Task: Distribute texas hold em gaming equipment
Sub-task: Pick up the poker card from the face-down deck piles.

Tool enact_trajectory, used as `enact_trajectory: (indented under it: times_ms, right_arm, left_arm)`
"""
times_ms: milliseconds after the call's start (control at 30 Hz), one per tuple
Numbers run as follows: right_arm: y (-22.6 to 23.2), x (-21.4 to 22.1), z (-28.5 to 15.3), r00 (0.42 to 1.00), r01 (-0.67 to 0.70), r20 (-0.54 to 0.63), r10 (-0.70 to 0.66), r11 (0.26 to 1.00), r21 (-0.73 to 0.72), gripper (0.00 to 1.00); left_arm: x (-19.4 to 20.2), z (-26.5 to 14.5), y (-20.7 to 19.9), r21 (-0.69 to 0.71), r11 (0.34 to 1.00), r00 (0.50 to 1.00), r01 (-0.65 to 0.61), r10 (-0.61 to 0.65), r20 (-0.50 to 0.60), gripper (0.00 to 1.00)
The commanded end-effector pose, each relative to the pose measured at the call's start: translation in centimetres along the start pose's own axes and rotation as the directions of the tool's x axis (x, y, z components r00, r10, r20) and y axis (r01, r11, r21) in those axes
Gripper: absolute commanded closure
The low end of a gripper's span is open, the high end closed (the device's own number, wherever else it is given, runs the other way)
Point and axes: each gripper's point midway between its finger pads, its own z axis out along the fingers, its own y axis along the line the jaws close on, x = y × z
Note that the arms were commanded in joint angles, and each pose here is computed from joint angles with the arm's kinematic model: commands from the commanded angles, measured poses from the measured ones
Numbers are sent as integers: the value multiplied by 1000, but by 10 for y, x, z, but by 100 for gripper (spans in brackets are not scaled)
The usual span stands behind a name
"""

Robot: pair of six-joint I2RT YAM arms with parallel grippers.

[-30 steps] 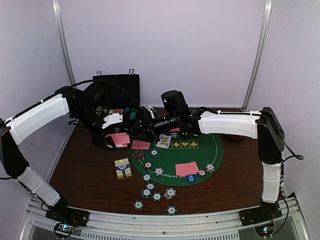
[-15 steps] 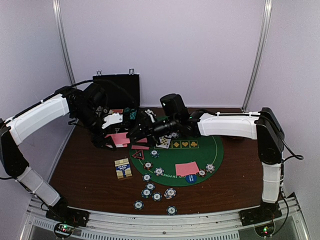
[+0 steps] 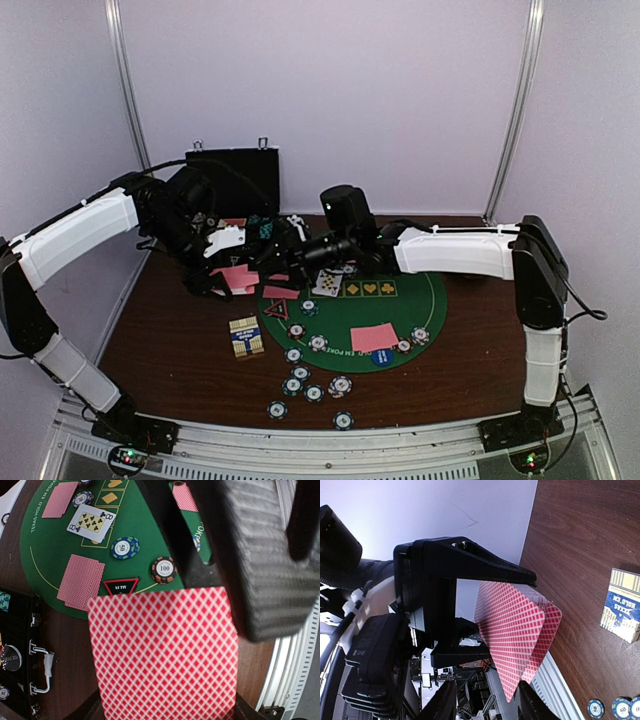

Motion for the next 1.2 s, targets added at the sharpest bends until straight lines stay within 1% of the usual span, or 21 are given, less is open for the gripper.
enact_trajectory:
  times_ms: [0,200,267,433,567,600,1000,1167]
  right_arm:
    - [15,0,4,1000,16,-8,-17,998,-63,58]
    - [16,-4,7,1000,-6,-5,5,996,-91,62]
    - [12,-4,10,1000,-16,-10,15,996,-89,66]
    - [-2,-4,15,999,-44,-22,43,997,-65,82]
    - [-2,-8,10,999,-38,-14,38,998,-55,97]
    - [-1,-10,7,999,-33,-9,32,998,-50,100]
    - [17,-19,-57,996,62,62,-62,998,14,100]
    - [7,-20,-94,993,69,88,-78,992,101,100]
  left_arm:
    - [-12,-16,3,-35,999,998,-17,19,53,100]
    - [-12,-15,4,-36,999,999,-16,18,51,100]
    - [-13,-16,4,-36,999,998,-17,19,54,100]
    - [-12,-14,4,-32,999,999,-14,16,50,100]
    - [-11,-14,4,-35,999,999,-13,14,46,100]
    - [-10,-14,4,-36,999,999,-12,14,43,100]
    - [-4,-12,6,-47,999,1000,-5,5,16,100]
    - [-2,-10,7,-48,999,1000,-2,2,6,100]
